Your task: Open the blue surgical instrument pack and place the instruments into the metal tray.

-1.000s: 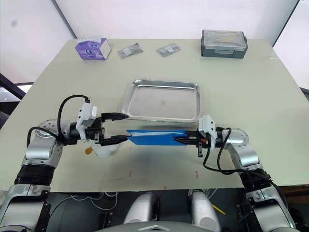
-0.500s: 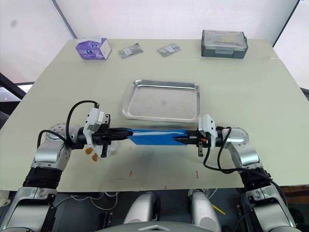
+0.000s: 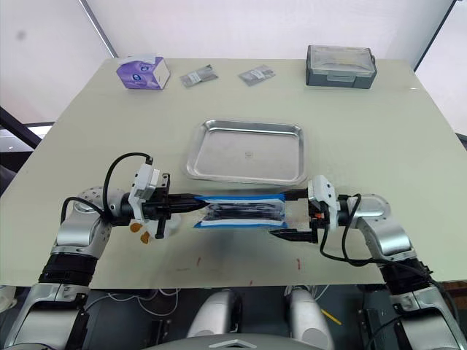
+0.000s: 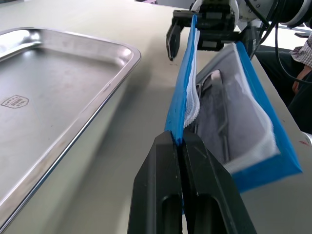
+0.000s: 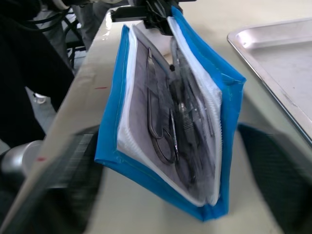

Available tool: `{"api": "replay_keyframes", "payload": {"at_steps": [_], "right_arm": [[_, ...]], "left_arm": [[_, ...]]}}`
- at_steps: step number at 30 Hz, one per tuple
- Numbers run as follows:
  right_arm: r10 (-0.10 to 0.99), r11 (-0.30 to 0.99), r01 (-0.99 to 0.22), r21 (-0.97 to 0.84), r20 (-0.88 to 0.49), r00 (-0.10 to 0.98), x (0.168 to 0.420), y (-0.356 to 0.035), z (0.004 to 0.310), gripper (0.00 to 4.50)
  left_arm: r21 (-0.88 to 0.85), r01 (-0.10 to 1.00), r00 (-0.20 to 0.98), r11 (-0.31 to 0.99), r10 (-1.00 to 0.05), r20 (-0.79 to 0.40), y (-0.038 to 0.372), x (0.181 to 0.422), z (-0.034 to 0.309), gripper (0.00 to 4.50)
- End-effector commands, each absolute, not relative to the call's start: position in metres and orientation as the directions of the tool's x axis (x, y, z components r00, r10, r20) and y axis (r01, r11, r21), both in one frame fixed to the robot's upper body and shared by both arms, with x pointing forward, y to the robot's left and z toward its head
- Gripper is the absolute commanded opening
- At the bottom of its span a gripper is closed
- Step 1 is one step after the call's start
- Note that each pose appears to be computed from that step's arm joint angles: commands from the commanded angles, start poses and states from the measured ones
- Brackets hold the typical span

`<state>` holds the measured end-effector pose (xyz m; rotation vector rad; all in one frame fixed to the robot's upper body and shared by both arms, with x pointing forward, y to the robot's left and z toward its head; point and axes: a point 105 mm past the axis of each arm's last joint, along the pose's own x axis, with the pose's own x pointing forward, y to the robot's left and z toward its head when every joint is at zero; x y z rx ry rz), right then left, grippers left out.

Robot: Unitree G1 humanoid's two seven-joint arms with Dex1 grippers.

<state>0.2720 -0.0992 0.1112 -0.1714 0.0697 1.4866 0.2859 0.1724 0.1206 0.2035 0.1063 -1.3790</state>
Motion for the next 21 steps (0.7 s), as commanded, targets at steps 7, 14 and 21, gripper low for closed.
{"api": "replay_keyframes", "payload": {"at_steps": [7,14,21], "right_arm": [[0.995,0.069,-0.997,-0.027,-0.073,0.071,0.253,-0.128,0.158,4.23],[0.995,0.102,-0.995,0.013,-0.015,0.102,0.254,-0.108,0.154,2.19],[0.994,0.052,-0.997,0.053,-0.102,0.046,0.239,-0.1,0.124,0.08]], "left_arm": [[0.093,0.987,0.15,0.134,-0.971,-0.187,0.163,0.288,0.126,0.0],[0.09,0.989,0.135,0.119,-0.972,-0.19,0.158,0.29,0.126,0.0],[0.086,0.99,0.128,0.113,-0.973,-0.192,0.155,0.291,0.128,0.0]]}}
